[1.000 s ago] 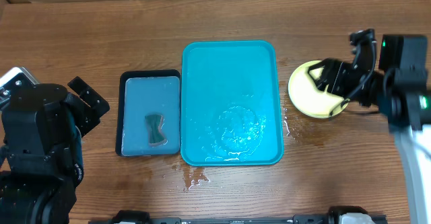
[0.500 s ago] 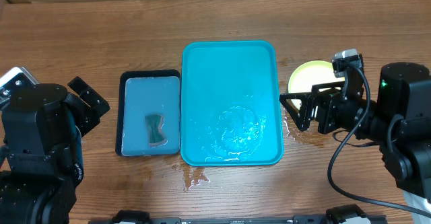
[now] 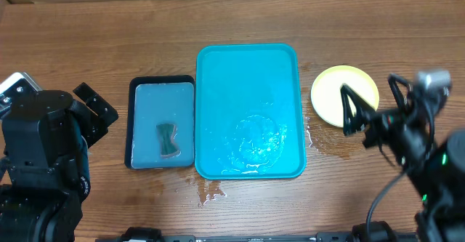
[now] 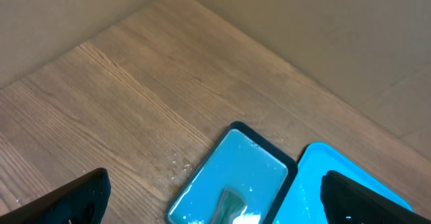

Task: Clean dirty plates on tray and stack at the side

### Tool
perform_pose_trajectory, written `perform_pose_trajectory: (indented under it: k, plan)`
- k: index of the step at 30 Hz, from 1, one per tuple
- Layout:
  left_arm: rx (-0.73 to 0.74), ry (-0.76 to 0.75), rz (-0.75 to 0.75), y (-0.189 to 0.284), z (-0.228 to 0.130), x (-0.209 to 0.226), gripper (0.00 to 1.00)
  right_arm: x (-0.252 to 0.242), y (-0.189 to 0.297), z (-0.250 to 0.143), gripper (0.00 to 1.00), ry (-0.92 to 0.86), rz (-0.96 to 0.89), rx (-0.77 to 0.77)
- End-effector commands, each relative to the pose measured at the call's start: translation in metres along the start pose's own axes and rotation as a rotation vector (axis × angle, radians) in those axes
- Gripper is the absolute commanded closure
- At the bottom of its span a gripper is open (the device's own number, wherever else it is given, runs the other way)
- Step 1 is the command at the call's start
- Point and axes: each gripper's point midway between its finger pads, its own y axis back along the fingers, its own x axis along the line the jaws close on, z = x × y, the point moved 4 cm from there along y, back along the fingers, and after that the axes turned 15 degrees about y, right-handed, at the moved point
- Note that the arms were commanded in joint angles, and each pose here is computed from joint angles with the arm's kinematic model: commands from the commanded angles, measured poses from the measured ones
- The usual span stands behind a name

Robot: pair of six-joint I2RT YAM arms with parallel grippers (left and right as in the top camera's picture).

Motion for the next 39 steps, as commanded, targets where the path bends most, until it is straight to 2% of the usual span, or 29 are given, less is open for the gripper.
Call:
perform_pose_trajectory:
  k: [1, 4, 11, 18, 23, 28, 35, 39]
  plan:
    - [-0.03, 0.0, 0.003, 0.003, 0.006, 0.001, 0.0, -0.006, 0.003, -0.054, 0.0, -0.004, -0.06, 0.046]
    - [-0.03, 0.0, 0.003, 0.003, 0.006, 0.001, 0.0, -0.009, 0.007, -0.085, 0.0, -0.009, -0.094, 0.048]
    - [-0.03, 0.0, 0.003, 0.003, 0.006, 0.001, 0.0, -0.017, 0.003, -0.14, 0.0, -0.007, -0.149, -0.057]
    - [-0.03, 0.0, 0.003, 0.003, 0.006, 0.001, 0.0, -0.018, -0.008, -0.18, 0.0, 0.018, -0.163, -0.18]
    - [-0.03, 0.0, 0.003, 0.003, 0.006, 0.001, 0.0, -0.018, -0.018, -0.19, 0.0, 0.038, -0.16, -0.264]
    - [-0.03, 0.0, 0.003, 0.003, 0.006, 0.001, 0.0, -0.02, -0.017, -0.188, 0.0, 0.037, -0.175, -0.27]
    - [-0.03, 0.0, 0.003, 0.003, 0.006, 0.001, 0.0, -0.02, -0.022, -0.212, 0.0, 0.013, -0.167, -0.153]
    - [-0.03, 0.0, 0.003, 0.003, 0.006, 0.001, 0.0, -0.02, -0.022, -0.212, 0.0, 0.014, -0.167, -0.155]
